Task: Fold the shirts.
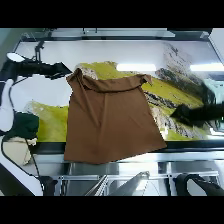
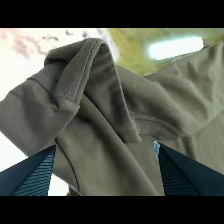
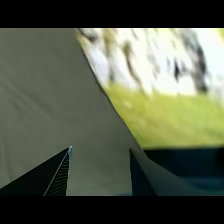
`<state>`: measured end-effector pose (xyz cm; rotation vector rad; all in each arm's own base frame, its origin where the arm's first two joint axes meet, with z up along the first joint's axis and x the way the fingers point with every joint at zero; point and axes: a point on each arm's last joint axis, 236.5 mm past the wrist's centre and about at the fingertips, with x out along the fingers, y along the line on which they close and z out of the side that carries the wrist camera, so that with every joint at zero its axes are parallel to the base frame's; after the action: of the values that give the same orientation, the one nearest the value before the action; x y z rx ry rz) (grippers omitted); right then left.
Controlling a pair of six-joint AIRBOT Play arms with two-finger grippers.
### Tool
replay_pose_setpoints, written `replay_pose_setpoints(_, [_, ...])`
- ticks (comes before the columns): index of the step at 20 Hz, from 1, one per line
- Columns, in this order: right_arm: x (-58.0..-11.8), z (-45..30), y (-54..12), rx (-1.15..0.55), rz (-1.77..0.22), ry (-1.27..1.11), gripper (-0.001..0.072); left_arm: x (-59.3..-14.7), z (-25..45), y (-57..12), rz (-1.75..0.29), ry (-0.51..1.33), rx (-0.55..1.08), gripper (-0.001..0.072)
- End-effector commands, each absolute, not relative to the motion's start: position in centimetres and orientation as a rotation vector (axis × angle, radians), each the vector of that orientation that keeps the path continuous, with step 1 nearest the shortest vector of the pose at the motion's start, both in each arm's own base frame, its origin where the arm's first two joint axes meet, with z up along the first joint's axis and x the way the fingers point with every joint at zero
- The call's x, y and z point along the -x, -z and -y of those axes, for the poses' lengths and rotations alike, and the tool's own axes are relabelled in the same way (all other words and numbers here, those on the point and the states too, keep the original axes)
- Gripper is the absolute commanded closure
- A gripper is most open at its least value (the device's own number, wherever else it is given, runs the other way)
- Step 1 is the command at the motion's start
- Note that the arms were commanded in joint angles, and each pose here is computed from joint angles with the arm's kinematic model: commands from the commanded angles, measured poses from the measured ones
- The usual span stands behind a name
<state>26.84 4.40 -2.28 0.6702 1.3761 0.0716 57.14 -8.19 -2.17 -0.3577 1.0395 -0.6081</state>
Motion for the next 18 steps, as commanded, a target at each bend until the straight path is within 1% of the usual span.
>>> replay_pose_setpoints(1, [-21.7,-5.8,5.4,-0.786,-1.493,-0.024,0.03,-58.1,9.9,5.1,-1.079,0.627,0.245,0.0015])
replay_pose_setpoints(4, [-21.6,-5.9,6.0,-0.767,-1.488,-0.038,0.0308,-58.7,7.9,6.5,-1.116,0.533,0.094,0.0017])
replay_pose_setpoints(5, [-21.7,-5.8,6.0,-0.767,-1.485,-0.038,0.0373,-59.0,7.4,6.7,-1.111,0.509,0.059,0.0018])
replay_pose_setpoints(6, [-21.8,-5.7,6.0,-0.767,-1.478,-0.034,0.0392,-59.3,7.2,6.8,-1.1,0.499,0.056,0.0018])
replay_pose_setpoints(8, [-22.1,-5.6,6.1,-0.766,-1.463,-0.027,0.0391,-60.1,7.6,7.0,-1.064,0.481,0.059,0.0019])
replay_pose_setpoints(9, [-22.1,-5.6,6.1,-0.767,-1.467,-0.027,0.039,-60.5,7.9,7.0,-1.047,0.477,0.056,0.0036])
replay_pose_setpoints(11, [-21.5,-5.9,6.3,-0.773,-1.503,-0.034,0.0389,-61.1,8.5,6.7,-1.019,0.475,0.045,0.0339])
replay_pose_setpoints(13, [-20.7,-6.3,6.6,-0.778,-1.552,-0.049,0.0387,-61.5,9.2,6.5,-0.997,0.475,0.037,0.0508])
replay_pose_setpoints(14, [-20.4,-6.4,6.9,-0.766,-1.569,-0.067,0.0387,-61.5,9.3,6.5,-0.997,0.476,0.036,0.0616])
replay_pose_setpoints(15, [-20.2,-6.5,7.2,-0.755,-1.578,-0.075,0.0387,-61.4,9.7,6.5,-0.999,0.483,0.032,0.0689])
replay_pose_setpoints(18, [-20.5,-6.1,8.5,-0.74,-1.577,-0.071,0.0387,-61.3,9.0,6.4,-1.006,0.478,0.03,0.069])
